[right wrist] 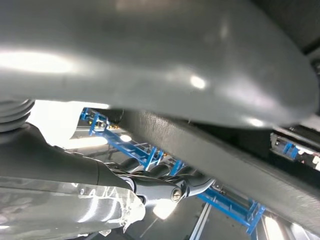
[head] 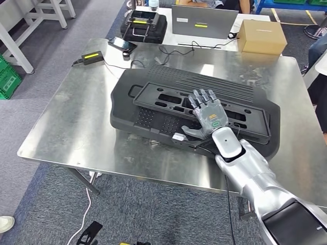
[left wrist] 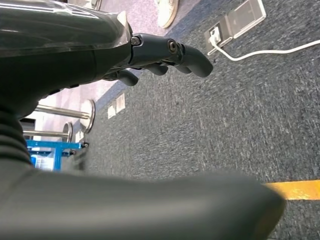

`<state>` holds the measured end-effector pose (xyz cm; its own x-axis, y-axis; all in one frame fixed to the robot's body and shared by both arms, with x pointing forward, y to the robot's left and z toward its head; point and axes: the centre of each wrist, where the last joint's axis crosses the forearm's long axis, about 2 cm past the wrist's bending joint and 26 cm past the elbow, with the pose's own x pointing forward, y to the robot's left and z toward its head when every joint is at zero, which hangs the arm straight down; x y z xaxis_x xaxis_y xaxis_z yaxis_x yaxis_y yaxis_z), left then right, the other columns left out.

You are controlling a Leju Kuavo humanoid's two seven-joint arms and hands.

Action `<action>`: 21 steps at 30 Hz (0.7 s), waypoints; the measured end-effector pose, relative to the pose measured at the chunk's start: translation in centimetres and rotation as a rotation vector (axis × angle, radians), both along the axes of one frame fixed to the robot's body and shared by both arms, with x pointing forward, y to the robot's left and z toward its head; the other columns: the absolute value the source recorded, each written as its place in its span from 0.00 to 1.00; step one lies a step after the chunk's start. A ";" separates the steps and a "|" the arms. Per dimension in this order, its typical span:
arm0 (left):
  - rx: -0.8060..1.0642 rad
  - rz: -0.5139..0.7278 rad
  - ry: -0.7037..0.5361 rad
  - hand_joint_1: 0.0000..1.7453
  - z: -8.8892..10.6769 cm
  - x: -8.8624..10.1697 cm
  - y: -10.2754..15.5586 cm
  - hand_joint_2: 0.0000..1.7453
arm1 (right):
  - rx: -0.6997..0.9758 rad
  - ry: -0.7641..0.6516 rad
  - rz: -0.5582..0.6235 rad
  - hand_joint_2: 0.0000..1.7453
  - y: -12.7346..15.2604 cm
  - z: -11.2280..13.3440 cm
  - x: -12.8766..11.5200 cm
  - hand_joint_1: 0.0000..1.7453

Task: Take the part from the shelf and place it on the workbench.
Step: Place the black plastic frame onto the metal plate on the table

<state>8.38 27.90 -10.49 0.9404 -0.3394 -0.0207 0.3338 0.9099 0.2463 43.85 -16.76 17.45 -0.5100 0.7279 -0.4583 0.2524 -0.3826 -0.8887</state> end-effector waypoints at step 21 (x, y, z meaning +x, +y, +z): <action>-0.014 0.001 0.009 0.00 -0.1 -0.3 -0.1 0.00 | 0.004 -0.012 -0.013 0.00 -0.1 0.7 0.4 0.00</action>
<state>8.09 27.84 -10.55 0.9406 -0.3386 -0.0242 0.3348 0.9136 0.2307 44.27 -16.91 18.14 -0.4953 0.7358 -0.4617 0.2583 -0.3827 -0.8870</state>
